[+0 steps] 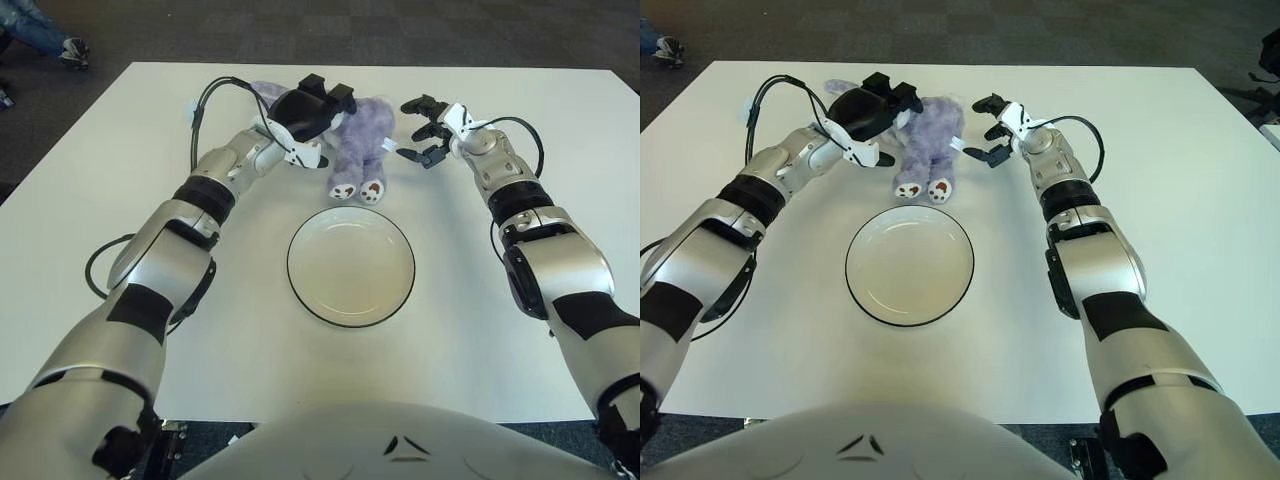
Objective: Put the doll into the plate.
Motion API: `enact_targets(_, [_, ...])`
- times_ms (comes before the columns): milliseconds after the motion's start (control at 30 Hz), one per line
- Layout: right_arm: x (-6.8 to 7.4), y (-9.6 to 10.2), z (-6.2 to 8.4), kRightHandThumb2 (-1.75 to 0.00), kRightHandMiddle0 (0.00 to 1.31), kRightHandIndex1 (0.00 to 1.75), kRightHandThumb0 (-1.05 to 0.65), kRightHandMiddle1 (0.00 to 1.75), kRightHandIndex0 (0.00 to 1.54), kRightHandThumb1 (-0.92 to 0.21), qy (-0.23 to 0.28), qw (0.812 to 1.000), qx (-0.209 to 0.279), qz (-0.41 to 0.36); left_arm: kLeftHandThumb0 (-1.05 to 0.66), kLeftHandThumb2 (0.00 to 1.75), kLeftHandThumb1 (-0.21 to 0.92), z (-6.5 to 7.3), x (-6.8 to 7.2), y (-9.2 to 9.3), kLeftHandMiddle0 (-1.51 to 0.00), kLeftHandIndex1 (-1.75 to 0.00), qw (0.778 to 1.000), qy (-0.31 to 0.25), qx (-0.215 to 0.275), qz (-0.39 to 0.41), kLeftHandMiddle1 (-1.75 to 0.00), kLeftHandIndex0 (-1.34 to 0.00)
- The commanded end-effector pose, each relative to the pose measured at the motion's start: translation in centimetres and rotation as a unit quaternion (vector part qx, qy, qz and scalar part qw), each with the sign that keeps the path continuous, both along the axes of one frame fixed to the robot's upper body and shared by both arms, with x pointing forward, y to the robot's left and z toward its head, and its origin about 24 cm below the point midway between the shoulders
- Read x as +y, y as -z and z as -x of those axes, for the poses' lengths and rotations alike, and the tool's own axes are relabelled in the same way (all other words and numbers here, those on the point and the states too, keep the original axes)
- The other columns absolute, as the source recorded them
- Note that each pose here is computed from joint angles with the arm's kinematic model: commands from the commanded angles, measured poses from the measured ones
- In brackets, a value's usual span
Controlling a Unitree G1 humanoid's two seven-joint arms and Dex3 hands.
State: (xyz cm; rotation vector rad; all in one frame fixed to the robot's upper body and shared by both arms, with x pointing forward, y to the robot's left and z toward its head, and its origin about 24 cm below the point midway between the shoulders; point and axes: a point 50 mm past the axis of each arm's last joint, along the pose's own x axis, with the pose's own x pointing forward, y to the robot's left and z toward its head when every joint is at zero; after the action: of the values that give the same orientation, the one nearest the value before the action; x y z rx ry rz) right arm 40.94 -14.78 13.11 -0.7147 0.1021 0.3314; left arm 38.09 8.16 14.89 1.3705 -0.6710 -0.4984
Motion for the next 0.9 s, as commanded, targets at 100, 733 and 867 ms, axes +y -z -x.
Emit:
enact_targets(100, [0.5,-0.4,-0.1,-0.99,0.00,0.22,-0.52,0.23,0.01,-0.25,0.015,1.000,-0.024,-0.009,-0.27,1.22,0.15,0.1,0.0,0.0,-0.03,-1.50,1.000,0.008,0.001,0.004,-1.71,0.00])
enact_targets(733, [1.3,-1.1,-0.2,-1.03,0.00,0.00,-0.45,0.05,0.00,-0.14,0.007,0.998,-0.064,-0.006,-0.31,1.21,0.18,0.4,-0.2,-0.2,-0.05,-1.72,1.000,0.015,0.000,0.006,-1.75,0.00])
enact_targets(867, [1.6,-1.2,-0.2,-1.03,0.00,0.00,-0.40,0.02,0.00,-0.15,-0.003,0.997,-0.072,0.009,-0.31,1.21,0.18,0.5,-0.3,-0.3,-0.07,-1.72,1.000,0.015,0.000,0.010,-1.75,0.00])
